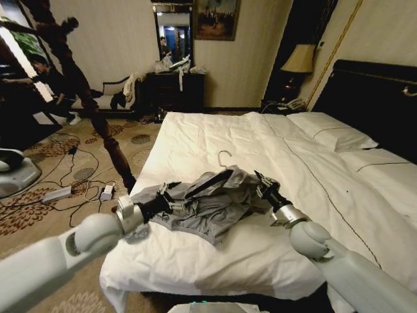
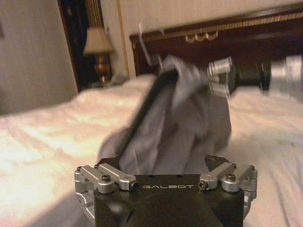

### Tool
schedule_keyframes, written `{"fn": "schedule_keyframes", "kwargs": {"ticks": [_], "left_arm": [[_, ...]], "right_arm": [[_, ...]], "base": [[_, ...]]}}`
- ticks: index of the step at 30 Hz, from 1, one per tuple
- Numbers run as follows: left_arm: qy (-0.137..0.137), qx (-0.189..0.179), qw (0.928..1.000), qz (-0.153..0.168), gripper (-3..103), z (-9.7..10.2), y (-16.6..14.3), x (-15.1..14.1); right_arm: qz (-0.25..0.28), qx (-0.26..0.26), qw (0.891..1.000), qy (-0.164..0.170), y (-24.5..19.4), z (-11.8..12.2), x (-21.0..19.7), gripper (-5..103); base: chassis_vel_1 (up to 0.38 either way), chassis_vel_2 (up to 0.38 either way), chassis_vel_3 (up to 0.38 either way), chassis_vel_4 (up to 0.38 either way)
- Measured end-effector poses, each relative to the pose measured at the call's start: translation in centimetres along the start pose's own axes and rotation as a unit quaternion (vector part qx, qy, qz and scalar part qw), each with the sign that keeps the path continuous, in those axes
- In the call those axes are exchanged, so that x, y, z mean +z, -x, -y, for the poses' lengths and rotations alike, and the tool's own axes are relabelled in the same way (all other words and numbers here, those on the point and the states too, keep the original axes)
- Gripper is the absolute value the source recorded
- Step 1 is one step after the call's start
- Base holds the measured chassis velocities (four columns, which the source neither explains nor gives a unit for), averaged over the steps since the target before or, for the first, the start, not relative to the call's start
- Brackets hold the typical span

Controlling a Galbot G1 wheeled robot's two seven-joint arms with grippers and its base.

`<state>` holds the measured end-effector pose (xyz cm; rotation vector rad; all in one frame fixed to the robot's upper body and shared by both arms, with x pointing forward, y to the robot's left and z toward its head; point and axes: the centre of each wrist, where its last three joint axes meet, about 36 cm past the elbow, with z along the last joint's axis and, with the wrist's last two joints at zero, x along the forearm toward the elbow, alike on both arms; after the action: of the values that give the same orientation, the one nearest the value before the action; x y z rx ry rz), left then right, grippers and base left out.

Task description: Pick up the clothes from the bed and hang them on the clothes hanger.

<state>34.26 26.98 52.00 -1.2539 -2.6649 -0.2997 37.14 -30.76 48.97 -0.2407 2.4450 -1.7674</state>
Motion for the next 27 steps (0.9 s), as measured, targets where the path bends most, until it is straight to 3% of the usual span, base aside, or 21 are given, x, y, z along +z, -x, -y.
{"fn": "schedule_keyframes", "kwargs": {"ticks": [6, 15, 19, 27], "left_arm": [[-0.027, -0.018, 0.9989, -0.034, 100, 0.7, 2.0, 4.9], [-0.039, -0.018, 0.9977, -0.052, 100, 1.7, 6.8, 8.4], [-0.058, -0.026, 0.9957, -0.067, 100, 3.0, 9.3, 10.6], [-0.093, -0.062, 0.9922, -0.055, 100, 3.8, 13.0, 11.8]], "right_arm": [[-0.023, 0.004, 0.999, 0.04, -0.1, 0.5, -0.9, 18], [-0.018, 0.0, 0.999, 0.046, -0.4, 0.5, -1.5, 18], [-0.014, 0.003, 0.999, 0.044, -0.2, 0.9, -1.7, 18], [-0.011, -0.002, 0.999, 0.047, -0.6, 0.7, -1.9, 18]], "base": [[0.0, 0.0, 0.0, 0.0], [0.0, 0.0, 0.0, 0.0], [0.0, 0.0, 0.0, 0.0], [0.0, 0.0, 0.0, 0.0]]}}
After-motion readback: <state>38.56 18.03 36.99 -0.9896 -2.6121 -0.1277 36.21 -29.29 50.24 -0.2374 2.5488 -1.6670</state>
